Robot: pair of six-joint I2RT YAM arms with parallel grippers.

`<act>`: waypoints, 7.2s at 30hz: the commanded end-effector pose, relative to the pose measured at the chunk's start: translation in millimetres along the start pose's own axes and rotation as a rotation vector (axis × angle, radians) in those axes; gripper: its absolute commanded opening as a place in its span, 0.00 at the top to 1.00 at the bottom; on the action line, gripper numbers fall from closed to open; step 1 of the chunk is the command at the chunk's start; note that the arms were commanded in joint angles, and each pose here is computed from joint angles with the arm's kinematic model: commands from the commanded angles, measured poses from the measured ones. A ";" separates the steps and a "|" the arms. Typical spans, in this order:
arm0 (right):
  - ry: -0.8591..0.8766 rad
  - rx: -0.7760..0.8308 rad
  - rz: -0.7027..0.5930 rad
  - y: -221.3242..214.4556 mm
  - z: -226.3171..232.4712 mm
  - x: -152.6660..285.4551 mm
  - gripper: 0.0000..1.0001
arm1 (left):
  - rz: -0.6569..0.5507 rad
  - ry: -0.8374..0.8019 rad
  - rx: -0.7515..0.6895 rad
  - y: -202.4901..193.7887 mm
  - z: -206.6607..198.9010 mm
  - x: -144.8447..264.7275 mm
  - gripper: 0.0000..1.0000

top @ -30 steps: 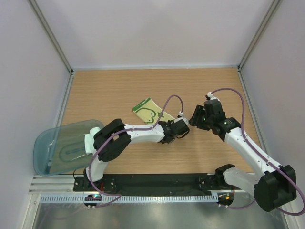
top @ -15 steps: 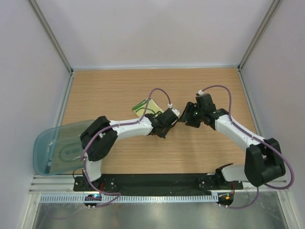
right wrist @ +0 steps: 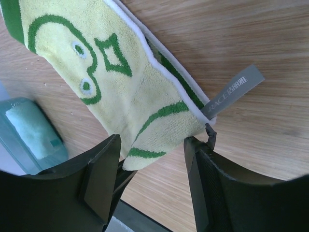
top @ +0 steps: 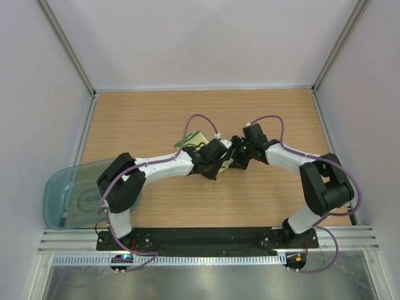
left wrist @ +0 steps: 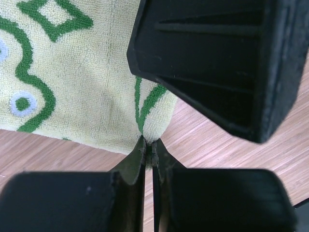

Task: Roll the towels
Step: Roll the towel

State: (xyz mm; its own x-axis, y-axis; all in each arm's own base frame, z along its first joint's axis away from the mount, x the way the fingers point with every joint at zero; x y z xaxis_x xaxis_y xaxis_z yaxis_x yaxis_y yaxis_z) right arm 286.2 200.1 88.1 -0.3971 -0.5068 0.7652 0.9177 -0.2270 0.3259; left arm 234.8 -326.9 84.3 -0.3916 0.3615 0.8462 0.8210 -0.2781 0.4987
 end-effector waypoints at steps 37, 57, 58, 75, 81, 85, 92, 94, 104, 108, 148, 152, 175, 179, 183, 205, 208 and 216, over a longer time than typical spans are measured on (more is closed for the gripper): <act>-0.234 0.062 -0.084 35.1 -13.1 4.8 0.99 | -0.022 -0.211 0.113 10.7 -13.1 32.3 0.99; -0.497 0.128 -0.181 86.0 -28.2 74.7 0.50 | 0.047 -0.308 0.281 -1.1 -28.5 30.8 1.00; -0.493 0.125 -0.180 85.3 -29.0 76.3 0.50 | 0.064 -0.308 0.301 -1.9 -27.3 29.0 1.00; -0.193 0.219 -0.180 65.9 7.6 89.5 0.50 | 0.218 -0.314 0.730 -3.0 5.9 20.9 1.00; -0.004 0.272 -0.191 52.8 26.4 90.6 0.51 | 0.262 -0.300 0.840 -5.6 21.4 14.4 1.00; 0.126 0.309 -0.160 37.2 35.7 84.4 0.54 | 0.303 -0.275 0.916 -13.1 33.1 4.8 1.00; 0.238 0.378 -0.100 5.5 50.1 60.6 0.65 | 0.367 -0.236 0.984 -27.2 47.3 -11.6 1.00; 0.249 0.394 -0.085 -0.7 52.1 50.5 0.66 | 0.378 -0.234 0.988 -27.8 48.6 -14.1 1.00; 0.264 0.438 -0.027 -14.4 61.9 15.6 0.69 | 0.397 -0.154 0.917 -27.7 59.0 -22.7 1.00; 0.207 0.451 -0.011 -13.7 48.2 -0.7 0.70 | 0.390 -0.127 0.881 -25.4 63.1 -21.2 1.00; -0.115 0.296 0.035 5.3 -25.8 -46.4 0.77 | 0.227 0.166 0.547 15.5 101.7 45.8 0.77; -0.116 0.301 0.034 6.4 -22.9 -45.5 0.78 | 0.031 0.283 0.319 36.1 94.1 72.6 0.76; -0.124 0.319 0.057 7.2 -21.7 -47.7 0.78 | 0.049 0.243 -0.152 2.0 7.4 5.1 0.72; -0.128 0.322 0.064 6.5 -23.3 -49.6 0.78 | 0.041 0.253 -0.141 5.0 11.8 0.6 0.72; -0.131 0.320 0.070 6.5 -24.6 -51.5 0.79 | 0.024 0.267 -0.148 11.7 14.4 3.3 0.73; -0.132 0.321 0.089 4.3 -26.1 -55.0 0.82 | 0.011 0.195 -0.086 21.5 13.3 5.6 0.73; -0.132 0.318 0.090 3.8 -26.3 -55.8 0.82 | 0.011 0.207 -0.070 24.5 21.6 3.7 0.73; -0.134 0.316 0.098 3.9 -27.2 -58.9 0.82 | 0.060 0.209 -0.039 11.6 40.8 -11.8 0.73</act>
State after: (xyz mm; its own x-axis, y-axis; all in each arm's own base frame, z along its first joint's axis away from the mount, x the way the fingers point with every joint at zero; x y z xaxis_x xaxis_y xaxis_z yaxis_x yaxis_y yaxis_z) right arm 321.0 219.3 54.9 -0.3677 -0.4805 0.7962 0.8943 0.0518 0.4444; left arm 264.4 -298.0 84.6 -0.4343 0.1403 0.8897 0.8233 -0.3389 0.4553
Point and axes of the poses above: each gripper's point midway between its finger pads, its own x axis back along the fingers, its own z axis along the line the jaws close on, y = z × x, the point moved 4 cm from there along x, back along the fingers, and after that the axes turned 12 degrees about x, right-handed, at the moved point
